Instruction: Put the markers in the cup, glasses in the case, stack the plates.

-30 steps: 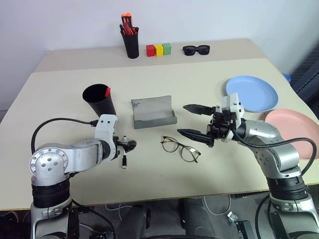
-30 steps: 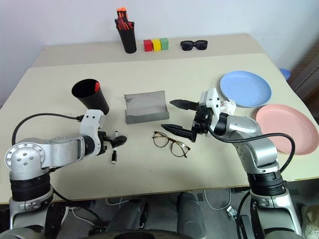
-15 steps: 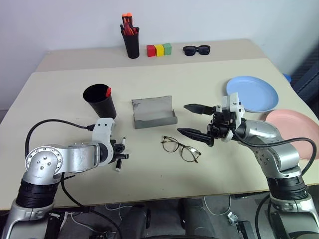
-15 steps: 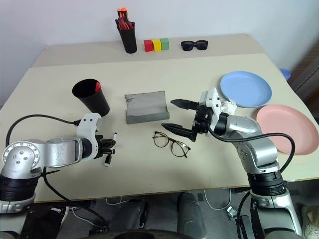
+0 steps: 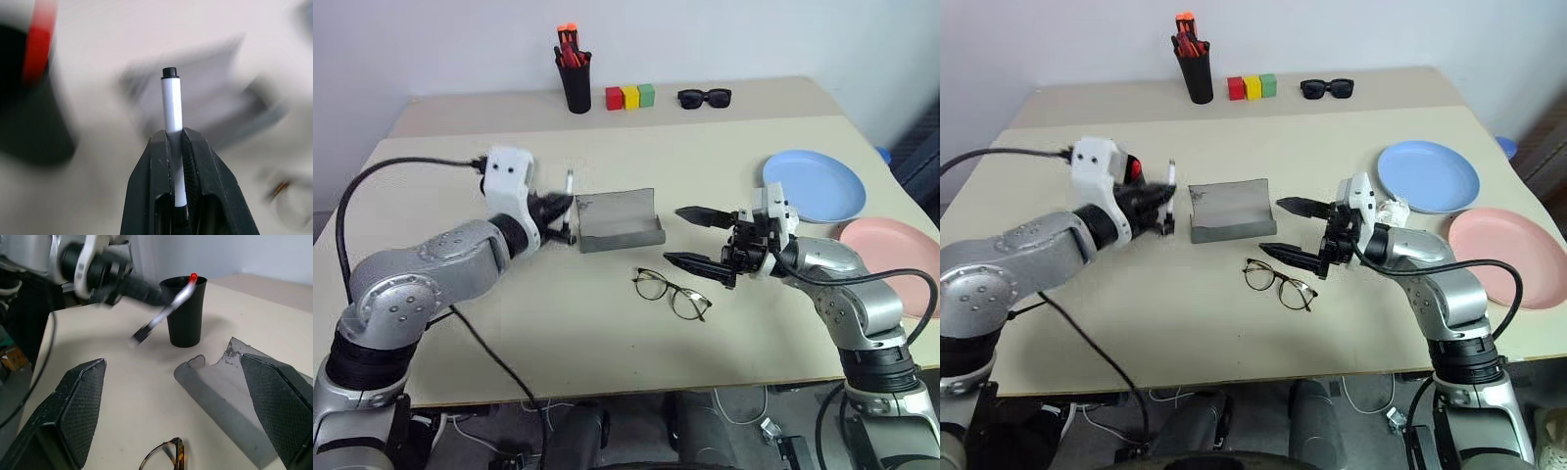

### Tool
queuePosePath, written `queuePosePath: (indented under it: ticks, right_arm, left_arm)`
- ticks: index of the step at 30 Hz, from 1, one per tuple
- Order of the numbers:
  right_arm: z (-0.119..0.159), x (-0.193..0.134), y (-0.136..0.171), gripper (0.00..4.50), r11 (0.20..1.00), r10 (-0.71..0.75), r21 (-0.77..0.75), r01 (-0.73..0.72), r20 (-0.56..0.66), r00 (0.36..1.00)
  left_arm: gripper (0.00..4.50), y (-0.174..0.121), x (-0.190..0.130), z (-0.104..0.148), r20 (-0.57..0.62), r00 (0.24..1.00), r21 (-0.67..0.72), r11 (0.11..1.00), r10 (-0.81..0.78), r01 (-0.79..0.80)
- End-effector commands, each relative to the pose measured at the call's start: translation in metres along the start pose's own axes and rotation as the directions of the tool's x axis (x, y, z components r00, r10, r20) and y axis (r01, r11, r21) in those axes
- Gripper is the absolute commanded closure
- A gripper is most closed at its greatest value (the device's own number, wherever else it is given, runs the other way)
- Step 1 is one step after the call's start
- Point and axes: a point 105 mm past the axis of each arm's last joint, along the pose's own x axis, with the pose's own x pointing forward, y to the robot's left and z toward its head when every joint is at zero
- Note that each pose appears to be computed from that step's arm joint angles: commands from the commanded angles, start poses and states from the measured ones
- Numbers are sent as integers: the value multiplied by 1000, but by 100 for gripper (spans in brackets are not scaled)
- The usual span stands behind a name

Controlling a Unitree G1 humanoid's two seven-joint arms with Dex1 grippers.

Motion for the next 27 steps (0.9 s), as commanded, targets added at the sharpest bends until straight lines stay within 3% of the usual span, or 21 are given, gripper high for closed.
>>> queuePosePath:
  ticks: [1, 4, 7, 15, 25, 27]
  right_arm:
    - [14, -1, 1, 0, 999, 8, -48, -6, 32, 999]
    - [14, 0, 1, 0, 999, 8, -45, -6, 36, 999]
    - [15, 0, 1, 0, 999, 5, -48, -3, 37, 999]
    - [15, -1, 1, 0, 998, -1, -56, 3, 32, 999]
    - [15, -2, 0, 0, 998, -14, -66, 16, 24, 1000]
    - [15, -2, 0, 0, 998, -16, -66, 17, 24, 1000]
  left_arm:
    - [447, 14, -5, 56, 295, 955, 88, 994, 40, -69]
    - [447, 34, -11, 83, 453, 886, 158, 969, 101, -191]
    - [447, 58, -16, 89, 519, 840, 147, 952, 157, -269]
    - [447, 91, -15, 51, 542, 809, 21, 960, 225, -281]
    - [447, 97, -7, 22, 500, 832, 55, 950, 241, -308]
    - [370, 99, -8, 17, 493, 832, 65, 943, 254, -326]
